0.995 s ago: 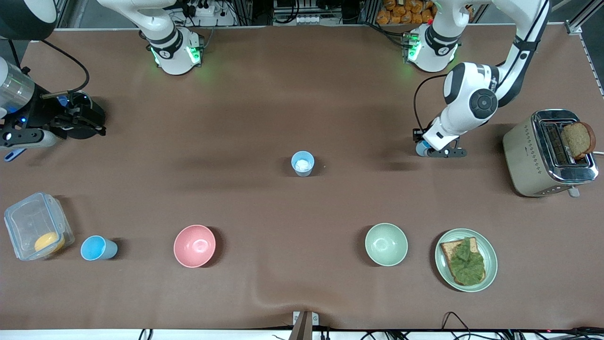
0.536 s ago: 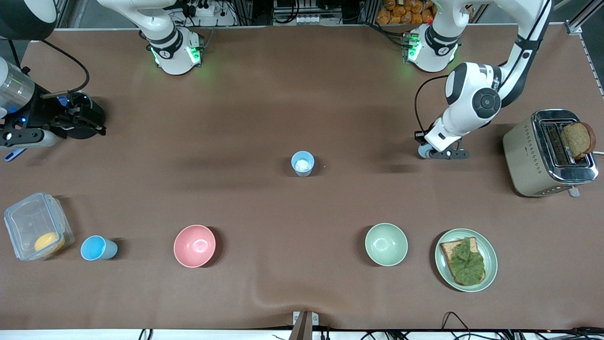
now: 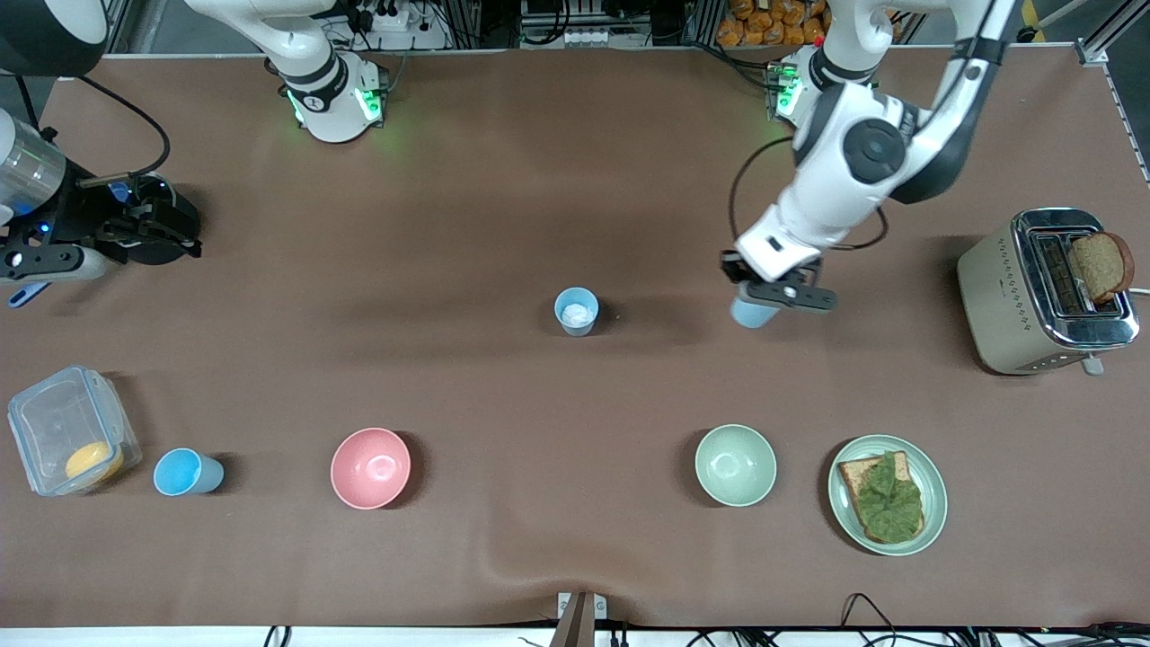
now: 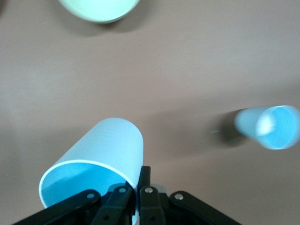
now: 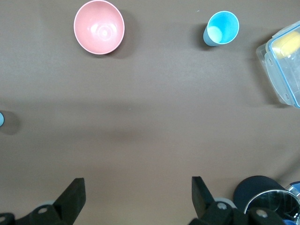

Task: Stack blue cups with both arms
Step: 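Carry the held cup over the middle cup and lower it inside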

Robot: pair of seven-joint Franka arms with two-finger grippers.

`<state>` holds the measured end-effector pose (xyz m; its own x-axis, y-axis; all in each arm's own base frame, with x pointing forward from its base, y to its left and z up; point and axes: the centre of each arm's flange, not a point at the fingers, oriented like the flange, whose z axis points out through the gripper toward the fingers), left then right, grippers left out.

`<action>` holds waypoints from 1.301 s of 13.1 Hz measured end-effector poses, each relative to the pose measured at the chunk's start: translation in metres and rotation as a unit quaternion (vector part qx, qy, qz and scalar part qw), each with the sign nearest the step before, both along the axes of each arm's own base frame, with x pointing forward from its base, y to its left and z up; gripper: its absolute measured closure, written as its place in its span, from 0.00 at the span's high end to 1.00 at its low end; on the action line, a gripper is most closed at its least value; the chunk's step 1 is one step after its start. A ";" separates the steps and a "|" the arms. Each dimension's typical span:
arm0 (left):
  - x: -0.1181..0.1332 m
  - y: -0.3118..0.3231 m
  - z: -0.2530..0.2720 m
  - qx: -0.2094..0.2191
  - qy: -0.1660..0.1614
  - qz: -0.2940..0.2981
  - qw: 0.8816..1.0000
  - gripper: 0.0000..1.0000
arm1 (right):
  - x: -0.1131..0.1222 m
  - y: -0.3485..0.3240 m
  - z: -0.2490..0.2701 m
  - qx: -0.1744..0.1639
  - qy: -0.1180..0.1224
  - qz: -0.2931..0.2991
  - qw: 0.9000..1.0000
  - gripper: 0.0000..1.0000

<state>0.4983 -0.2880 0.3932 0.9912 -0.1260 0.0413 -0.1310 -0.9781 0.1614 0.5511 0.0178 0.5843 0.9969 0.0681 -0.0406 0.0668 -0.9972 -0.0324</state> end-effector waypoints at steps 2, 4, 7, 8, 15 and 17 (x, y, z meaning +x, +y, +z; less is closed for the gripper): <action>-0.003 -0.047 0.016 -0.014 0.015 0.004 1.000 0.04 | 0.000 0.000 0.000 0.000 0.000 0.000 1.000 1.00; -0.004 -0.085 0.020 -0.017 0.032 0.008 0.999 0.04 | 0.000 0.000 0.000 0.000 0.000 0.000 1.000 1.00; -0.004 -0.133 0.012 -0.009 0.054 0.026 0.998 0.04 | 0.000 -0.001 0.000 0.000 0.000 -0.001 1.000 1.00; -0.001 -0.146 0.007 -0.001 0.059 0.033 0.998 0.04 | 0.000 -0.002 0.000 0.000 0.000 -0.002 1.000 1.00; 0.005 -0.220 -0.031 0.024 0.069 0.066 0.995 0.04 | 0.001 -0.007 -0.002 0.000 0.002 -0.006 1.000 1.00; -0.003 -0.237 -0.038 0.026 0.069 0.066 0.995 0.04 | 0.002 -0.007 -0.004 0.000 0.004 -0.006 1.000 1.00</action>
